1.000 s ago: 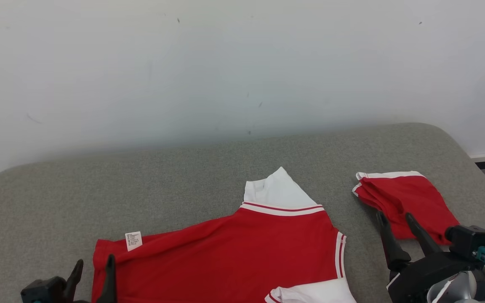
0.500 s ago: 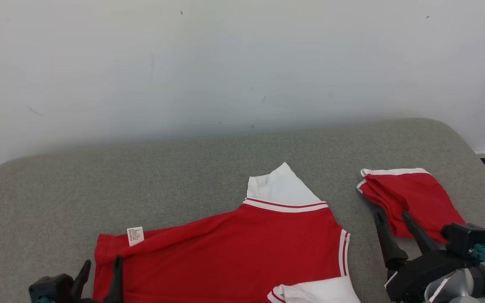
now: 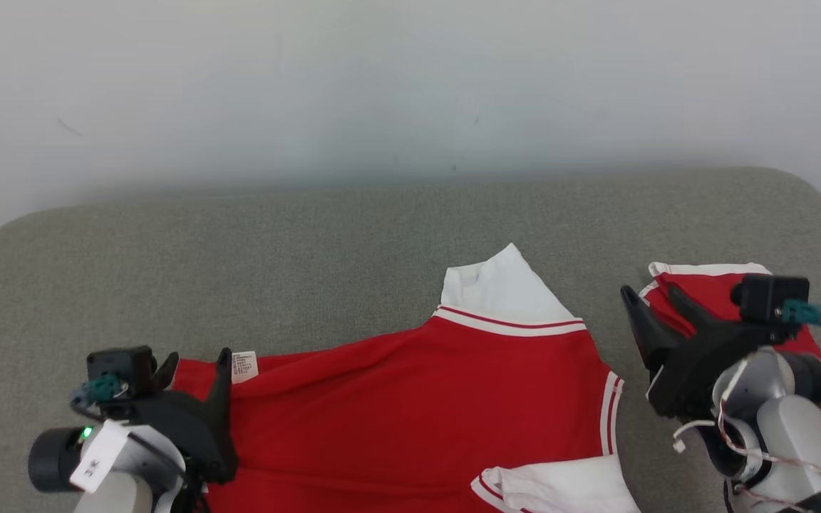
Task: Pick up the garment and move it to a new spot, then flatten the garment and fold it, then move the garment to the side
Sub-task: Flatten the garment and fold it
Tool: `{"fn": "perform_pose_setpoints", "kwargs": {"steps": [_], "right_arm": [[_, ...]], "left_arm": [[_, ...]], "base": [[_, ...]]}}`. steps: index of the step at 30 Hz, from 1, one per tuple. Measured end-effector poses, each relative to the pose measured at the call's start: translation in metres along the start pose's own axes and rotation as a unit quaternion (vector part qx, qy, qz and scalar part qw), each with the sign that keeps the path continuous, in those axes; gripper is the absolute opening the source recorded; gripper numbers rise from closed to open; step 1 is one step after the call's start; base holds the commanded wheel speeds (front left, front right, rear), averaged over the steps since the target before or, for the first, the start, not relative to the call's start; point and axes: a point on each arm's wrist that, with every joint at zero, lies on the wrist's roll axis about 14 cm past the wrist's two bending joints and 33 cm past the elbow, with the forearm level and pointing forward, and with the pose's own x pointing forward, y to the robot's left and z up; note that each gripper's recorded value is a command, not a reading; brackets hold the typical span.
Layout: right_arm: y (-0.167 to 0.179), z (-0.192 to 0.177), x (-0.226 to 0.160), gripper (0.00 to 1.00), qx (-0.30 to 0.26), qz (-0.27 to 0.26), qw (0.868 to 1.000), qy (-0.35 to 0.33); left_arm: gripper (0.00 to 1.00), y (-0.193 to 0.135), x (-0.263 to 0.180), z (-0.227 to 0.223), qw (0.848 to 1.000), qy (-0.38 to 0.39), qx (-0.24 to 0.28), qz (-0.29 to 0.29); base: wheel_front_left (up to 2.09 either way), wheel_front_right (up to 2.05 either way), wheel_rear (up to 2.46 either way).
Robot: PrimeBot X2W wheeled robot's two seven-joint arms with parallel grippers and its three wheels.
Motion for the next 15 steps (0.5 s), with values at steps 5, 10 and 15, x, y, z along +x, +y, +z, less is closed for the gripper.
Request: {"fn": "perform_pose_setpoints", "kwargs": {"steps": [5, 10, 15], "right_arm": [[0.003, 0.005, 0.037, 1.00, -0.039, 0.016, 0.997, 0.061], [-0.003, 0.009, 0.065, 1.00, -0.078, 0.016, 0.991, 0.104], [-0.015, 0.001, 0.095, 1.00, -0.118, 0.006, 0.980, 0.160]], "left_arm": [[1.00, 0.004, 0.025, 0.002, 0.997, 0.053, 0.062, 0.004], [1.00, 0.002, 0.047, 0.008, 0.991, 0.082, 0.101, 0.006], [1.00, -0.003, 0.067, 0.001, 0.987, 0.133, 0.094, 0.010]], "base": [[0.00, 0.00, 0.00], [0.00, 0.00, 0.00], [0.00, 0.00, 0.00]]}}
